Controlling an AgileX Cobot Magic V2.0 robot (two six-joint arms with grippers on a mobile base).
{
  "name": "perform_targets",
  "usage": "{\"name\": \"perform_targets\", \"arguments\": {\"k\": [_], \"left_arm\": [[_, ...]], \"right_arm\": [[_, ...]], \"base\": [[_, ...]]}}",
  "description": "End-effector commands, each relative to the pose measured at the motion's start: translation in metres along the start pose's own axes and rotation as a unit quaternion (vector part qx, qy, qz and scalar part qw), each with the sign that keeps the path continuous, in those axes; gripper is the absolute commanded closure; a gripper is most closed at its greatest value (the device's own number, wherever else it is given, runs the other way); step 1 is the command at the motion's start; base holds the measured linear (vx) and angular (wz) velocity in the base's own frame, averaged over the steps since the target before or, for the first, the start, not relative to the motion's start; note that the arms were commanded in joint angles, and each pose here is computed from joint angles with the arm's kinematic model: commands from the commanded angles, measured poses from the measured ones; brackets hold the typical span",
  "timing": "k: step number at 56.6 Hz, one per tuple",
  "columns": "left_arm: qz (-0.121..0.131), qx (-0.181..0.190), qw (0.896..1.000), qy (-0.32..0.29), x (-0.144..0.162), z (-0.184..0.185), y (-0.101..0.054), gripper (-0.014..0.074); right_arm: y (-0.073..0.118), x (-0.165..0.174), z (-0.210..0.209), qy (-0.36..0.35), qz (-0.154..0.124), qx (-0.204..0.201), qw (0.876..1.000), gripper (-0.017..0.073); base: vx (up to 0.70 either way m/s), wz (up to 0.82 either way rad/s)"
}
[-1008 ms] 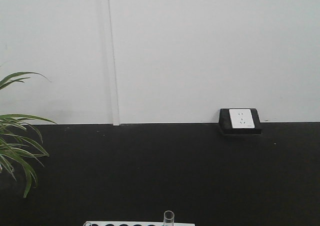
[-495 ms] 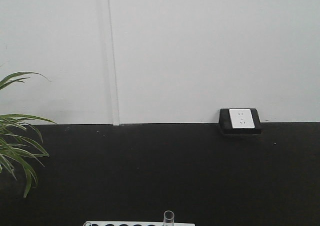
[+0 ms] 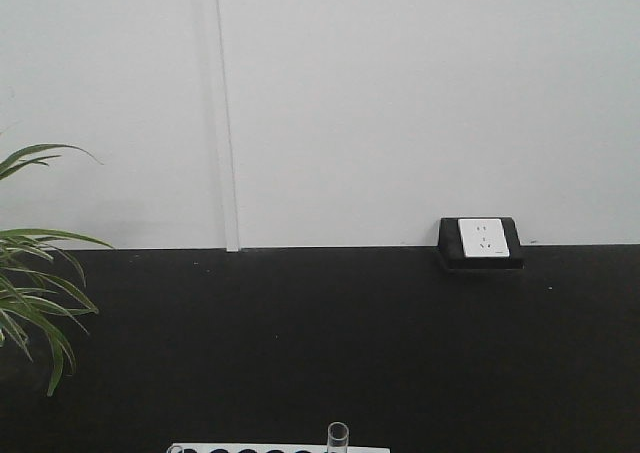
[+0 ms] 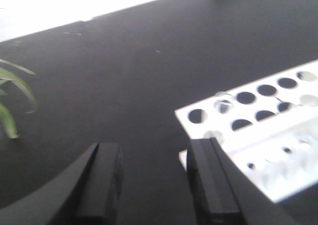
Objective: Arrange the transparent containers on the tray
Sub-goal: 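Grasp a clear glass tube in the rack with the left gripper and lift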
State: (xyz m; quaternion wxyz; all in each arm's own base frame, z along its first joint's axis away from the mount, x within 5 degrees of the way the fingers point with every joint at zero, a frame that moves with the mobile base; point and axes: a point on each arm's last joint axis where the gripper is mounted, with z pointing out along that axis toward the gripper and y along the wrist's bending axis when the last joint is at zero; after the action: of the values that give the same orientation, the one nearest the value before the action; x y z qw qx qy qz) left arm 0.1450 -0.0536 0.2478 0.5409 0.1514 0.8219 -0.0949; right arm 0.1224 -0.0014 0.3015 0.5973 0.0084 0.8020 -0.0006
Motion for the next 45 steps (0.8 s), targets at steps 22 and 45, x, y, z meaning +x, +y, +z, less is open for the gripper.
{"name": "perform_targets", "arguments": {"k": [22,45], "left_arm": [[0.016,0.064,0.997,-0.033,-0.005,0.046,-0.030,0.0153],[-0.043,0.065,0.993,-0.088,-0.005,0.074,-0.034,0.0153]], "right_arm": [[0.000,-0.018,-0.003,-0.054,-0.005,-0.001,0.999,0.0079],[0.000,-0.018,-0.003,-0.054,-0.005,-0.001,0.999,0.0079]], "base": [[0.00,0.00],[0.00,0.00]]}}
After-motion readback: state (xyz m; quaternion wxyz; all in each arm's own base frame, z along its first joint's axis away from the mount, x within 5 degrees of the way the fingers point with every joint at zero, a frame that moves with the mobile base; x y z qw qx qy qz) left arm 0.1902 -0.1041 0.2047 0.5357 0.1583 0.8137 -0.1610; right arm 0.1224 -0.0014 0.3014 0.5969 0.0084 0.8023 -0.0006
